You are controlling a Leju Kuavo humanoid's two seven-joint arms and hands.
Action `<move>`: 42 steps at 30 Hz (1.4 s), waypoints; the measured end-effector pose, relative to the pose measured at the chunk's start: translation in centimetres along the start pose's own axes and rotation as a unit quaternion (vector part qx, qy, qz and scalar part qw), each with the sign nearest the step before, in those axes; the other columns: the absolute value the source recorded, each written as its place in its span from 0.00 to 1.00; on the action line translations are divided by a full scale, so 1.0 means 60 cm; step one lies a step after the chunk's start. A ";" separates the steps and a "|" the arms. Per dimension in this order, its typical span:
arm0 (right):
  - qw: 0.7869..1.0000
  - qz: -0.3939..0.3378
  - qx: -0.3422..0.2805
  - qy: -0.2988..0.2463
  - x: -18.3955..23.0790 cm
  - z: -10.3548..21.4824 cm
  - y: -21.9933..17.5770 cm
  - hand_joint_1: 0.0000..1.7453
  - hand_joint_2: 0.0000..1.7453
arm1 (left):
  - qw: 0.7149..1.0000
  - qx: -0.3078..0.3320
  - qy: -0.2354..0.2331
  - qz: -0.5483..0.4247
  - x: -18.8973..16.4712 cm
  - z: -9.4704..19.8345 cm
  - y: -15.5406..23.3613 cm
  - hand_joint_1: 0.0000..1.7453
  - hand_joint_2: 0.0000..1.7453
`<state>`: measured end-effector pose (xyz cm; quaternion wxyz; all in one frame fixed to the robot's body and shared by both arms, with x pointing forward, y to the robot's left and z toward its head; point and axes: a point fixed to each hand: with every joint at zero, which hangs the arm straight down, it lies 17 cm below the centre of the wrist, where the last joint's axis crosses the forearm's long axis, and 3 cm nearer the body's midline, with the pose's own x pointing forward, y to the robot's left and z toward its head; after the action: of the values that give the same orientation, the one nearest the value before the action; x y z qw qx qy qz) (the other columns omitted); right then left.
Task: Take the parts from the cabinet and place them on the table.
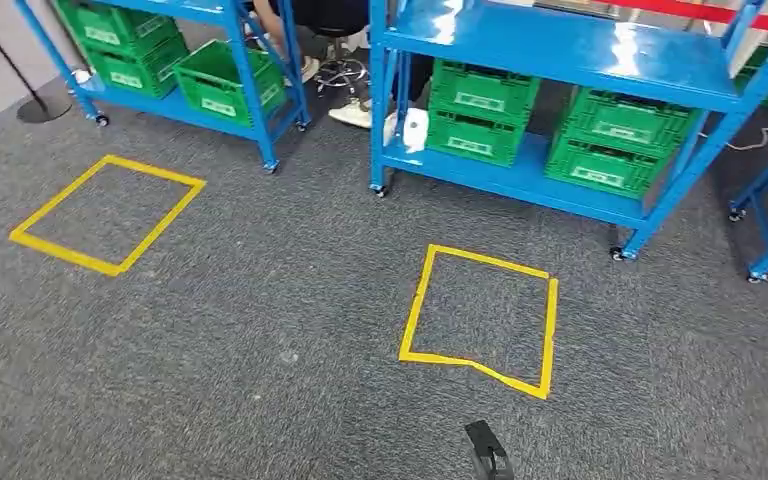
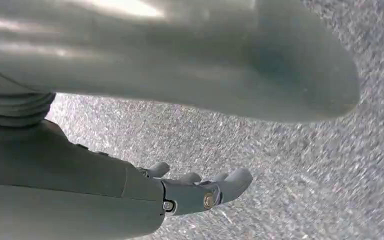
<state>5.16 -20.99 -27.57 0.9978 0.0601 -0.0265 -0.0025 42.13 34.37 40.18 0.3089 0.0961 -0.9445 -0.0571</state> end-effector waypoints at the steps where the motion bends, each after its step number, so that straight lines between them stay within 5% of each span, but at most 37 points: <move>1: 1.000 0.000 0.000 -0.001 0.002 0.000 0.000 0.00 0.00 | 1.000 0.000 -0.003 -0.001 0.003 -0.002 0.000 1.00 1.00; 12: 1.000 -0.010 -0.005 0.001 -0.001 -0.001 -0.002 0.00 0.00 | 1.000 0.009 -0.015 -0.002 -0.001 -0.025 -0.008 1.00 1.00; 42: 1.000 0.001 -0.005 -0.004 -0.008 0.000 -0.013 0.00 0.00 | 0.999 0.035 0.015 -0.022 -0.028 0.045 0.065 1.00 1.00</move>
<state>4.69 -21.73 -27.71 0.9980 0.0551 -0.0300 -0.0023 41.31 38.66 37.71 0.3179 0.1284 -0.9390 -0.0293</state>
